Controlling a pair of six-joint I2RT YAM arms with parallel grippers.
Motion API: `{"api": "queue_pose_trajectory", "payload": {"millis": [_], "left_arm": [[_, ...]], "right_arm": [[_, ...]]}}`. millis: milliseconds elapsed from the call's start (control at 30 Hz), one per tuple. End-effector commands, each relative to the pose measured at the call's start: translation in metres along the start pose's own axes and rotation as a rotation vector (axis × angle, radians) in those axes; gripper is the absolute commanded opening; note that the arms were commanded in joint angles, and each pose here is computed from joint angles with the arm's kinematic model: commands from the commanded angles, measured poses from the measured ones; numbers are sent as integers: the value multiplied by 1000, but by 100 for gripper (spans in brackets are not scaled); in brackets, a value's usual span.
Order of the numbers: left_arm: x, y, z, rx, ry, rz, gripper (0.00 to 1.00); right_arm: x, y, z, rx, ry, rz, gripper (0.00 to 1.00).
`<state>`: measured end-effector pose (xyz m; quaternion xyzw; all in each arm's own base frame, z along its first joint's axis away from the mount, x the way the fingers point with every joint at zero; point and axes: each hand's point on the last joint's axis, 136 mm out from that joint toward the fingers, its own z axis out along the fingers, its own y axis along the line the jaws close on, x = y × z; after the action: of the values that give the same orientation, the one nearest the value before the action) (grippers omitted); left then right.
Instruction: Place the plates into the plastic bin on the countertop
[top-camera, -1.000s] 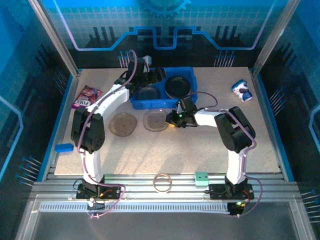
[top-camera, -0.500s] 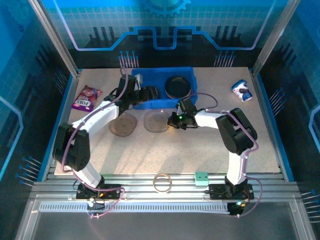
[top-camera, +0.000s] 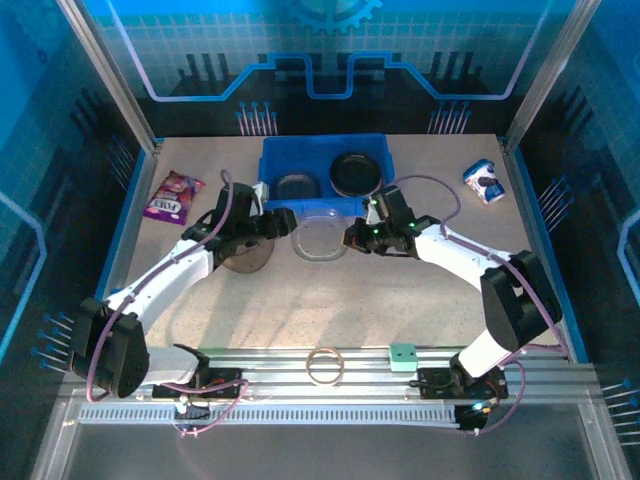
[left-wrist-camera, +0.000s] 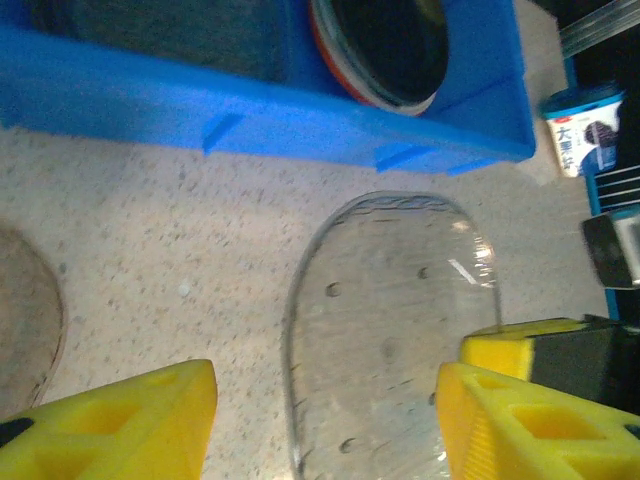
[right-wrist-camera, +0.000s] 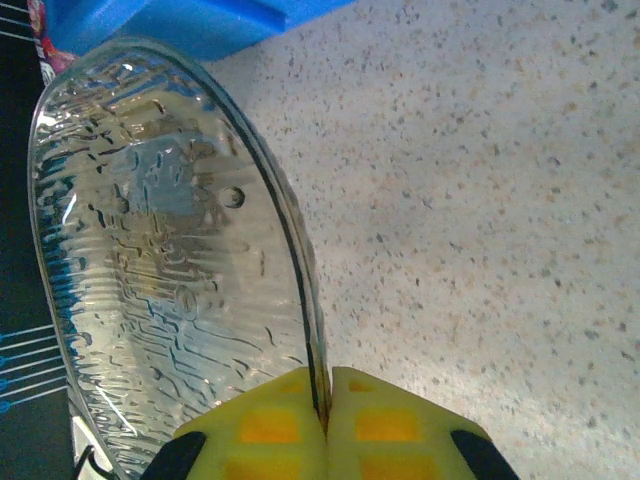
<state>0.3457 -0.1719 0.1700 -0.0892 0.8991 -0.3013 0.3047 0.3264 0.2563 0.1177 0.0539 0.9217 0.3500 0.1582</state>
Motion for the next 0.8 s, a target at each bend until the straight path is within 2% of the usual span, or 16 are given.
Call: {"api": "queue_pose_trajectory", "payload": {"millis": [0, 200, 233, 300, 333, 600, 700, 767], "left_arm": [[17, 9, 1, -11, 39, -16, 59], [26, 13, 12, -7, 80, -42, 51], [27, 13, 12, -4, 82, -46, 47], [27, 14, 12, -5, 76, -51, 29], [27, 14, 12, -6, 77, -52, 24], [24, 13, 11, -7, 75, -37, 0], [24, 13, 10, -6, 75, -29, 0], [23, 12, 8, 0, 74, -22, 0]], "right_arm": [[12, 11, -10, -1, 18, -32, 0], [7, 29, -12, -43, 4, -49, 0], [7, 31, -13, -44, 3, -52, 0], [6, 35, -12, -52, 5, -57, 0], [6, 36, -12, -54, 5, -58, 0], [3, 49, -10, -92, 10, -66, 0], [2, 52, -9, -104, 12, -66, 2], [0, 52, -9, -92, 13, -73, 14]]}}
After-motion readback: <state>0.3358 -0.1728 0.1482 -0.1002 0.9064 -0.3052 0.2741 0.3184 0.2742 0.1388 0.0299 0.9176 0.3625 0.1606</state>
